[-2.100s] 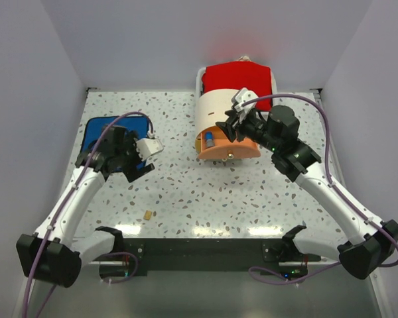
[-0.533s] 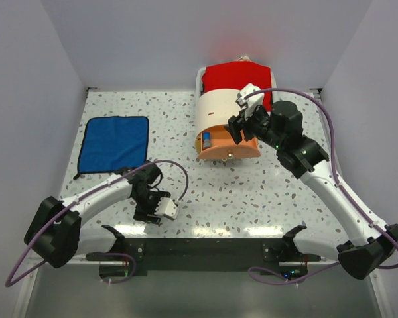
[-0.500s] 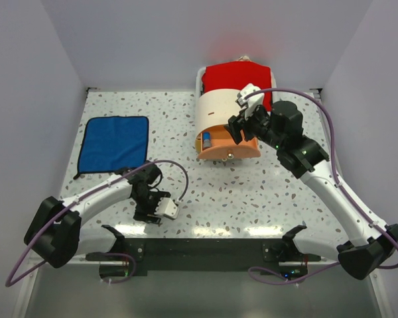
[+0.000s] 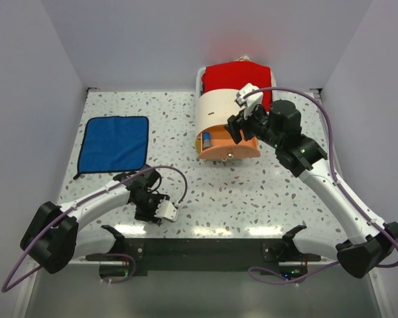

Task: Sort the stationery into containers
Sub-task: Pick up the stationery from the corner of the board, then place the stationery in the storage box.

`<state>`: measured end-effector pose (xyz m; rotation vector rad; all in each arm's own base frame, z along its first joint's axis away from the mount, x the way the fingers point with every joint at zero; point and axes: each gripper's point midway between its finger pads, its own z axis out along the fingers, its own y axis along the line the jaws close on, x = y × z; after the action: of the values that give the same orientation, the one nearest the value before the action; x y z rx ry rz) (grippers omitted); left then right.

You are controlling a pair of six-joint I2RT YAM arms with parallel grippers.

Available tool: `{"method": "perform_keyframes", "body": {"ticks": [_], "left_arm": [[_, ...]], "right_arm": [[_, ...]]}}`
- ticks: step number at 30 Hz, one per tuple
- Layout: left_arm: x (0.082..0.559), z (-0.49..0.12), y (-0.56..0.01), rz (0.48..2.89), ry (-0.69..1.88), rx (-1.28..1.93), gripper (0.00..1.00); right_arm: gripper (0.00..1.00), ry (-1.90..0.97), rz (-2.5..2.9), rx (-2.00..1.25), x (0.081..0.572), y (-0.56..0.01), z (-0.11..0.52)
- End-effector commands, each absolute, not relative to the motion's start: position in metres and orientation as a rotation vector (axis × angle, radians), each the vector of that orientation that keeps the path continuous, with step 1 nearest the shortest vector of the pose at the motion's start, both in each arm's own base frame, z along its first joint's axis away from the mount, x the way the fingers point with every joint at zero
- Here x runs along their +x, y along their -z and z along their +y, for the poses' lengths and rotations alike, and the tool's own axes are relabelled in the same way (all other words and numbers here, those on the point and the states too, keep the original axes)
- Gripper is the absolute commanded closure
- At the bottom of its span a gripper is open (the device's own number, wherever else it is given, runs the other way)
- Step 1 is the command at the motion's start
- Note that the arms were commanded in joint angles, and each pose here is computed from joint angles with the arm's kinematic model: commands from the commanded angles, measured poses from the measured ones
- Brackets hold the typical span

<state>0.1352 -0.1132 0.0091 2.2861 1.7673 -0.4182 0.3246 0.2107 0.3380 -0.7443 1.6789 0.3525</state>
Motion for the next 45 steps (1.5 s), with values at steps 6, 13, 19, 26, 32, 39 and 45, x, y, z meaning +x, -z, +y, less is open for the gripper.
{"method": "perform_keyframes", "body": {"ticks": [6, 13, 19, 26, 32, 39, 45], "left_arm": [[0.117, -0.075, 0.012, 1.767, 0.295, 2.434, 0.43], [0.118, -0.067, 0.011, 1.745, 0.247, 2.482, 0.44], [0.118, -0.067, 0.011, 1.767, 0.273, 2.505, 0.74], [0.140, -0.094, -0.023, 1.719, 0.303, 2.430, 1.00], [0.183, -0.131, -0.081, 1.669, 0.265, 2.261, 1.00], [0.232, -0.183, -0.177, 1.543, 0.260, 2.012, 1.00], [0.258, -0.240, -0.271, 1.371, 0.341, 1.874, 1.00]], "right_arm": [[0.32, -0.347, 1.624, -0.704, 0.330, -0.359, 0.209], [0.32, -0.350, 1.622, -0.709, 0.330, -0.359, 0.210], [0.31, -0.343, 1.620, -0.714, 0.329, -0.358, 0.208], [0.31, -0.316, 1.612, -0.719, 0.330, -0.357, 0.205], [0.31, -0.287, 1.617, -0.737, 0.328, -0.360, 0.201], [0.31, -0.255, 1.625, -0.749, 0.325, -0.366, 0.194], [0.31, -0.216, 1.628, -0.719, 0.323, -0.368, 0.184]]}}
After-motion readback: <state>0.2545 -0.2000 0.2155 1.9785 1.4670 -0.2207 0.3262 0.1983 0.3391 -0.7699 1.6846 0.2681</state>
